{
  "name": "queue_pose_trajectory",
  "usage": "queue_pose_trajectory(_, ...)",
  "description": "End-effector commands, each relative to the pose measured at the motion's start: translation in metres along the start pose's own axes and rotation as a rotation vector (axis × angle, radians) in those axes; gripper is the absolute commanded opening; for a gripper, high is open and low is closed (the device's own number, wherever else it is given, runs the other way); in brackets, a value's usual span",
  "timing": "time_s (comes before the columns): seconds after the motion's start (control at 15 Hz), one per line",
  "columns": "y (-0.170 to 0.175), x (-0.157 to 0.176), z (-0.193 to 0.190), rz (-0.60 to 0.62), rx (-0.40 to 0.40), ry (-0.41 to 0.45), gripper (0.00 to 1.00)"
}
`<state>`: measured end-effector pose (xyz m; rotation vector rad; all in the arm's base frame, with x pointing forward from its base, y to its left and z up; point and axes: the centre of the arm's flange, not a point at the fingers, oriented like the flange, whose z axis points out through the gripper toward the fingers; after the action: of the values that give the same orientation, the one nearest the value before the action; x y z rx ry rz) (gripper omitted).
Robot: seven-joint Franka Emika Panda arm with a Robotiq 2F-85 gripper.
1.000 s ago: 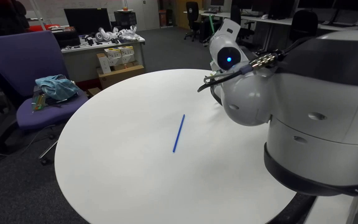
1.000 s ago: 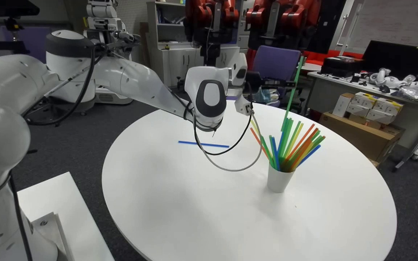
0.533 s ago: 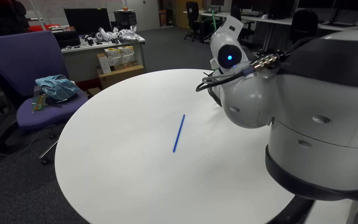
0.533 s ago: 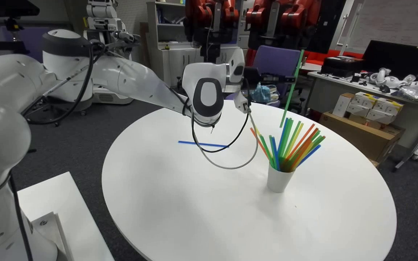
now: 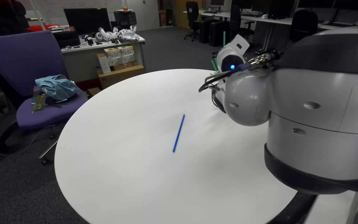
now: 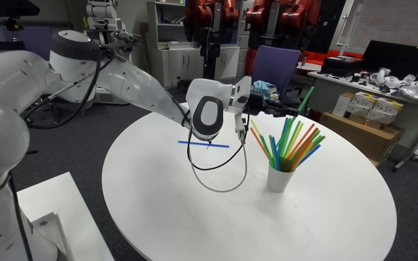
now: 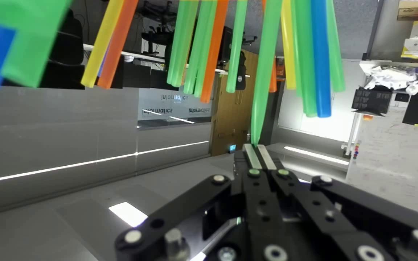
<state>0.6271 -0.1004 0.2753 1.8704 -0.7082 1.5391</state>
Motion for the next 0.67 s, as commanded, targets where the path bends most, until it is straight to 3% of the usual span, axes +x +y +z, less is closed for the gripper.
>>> queue_pose_trajectory(0.0, 0.0153, 0.0139, 0.0020, 0.063, -0.021, 0.005, 0.00)
queue_pose_trajectory(0.6, 0.0199, 0.0060, 0.0004, 0.040, -0.012, 0.039, 0.00)
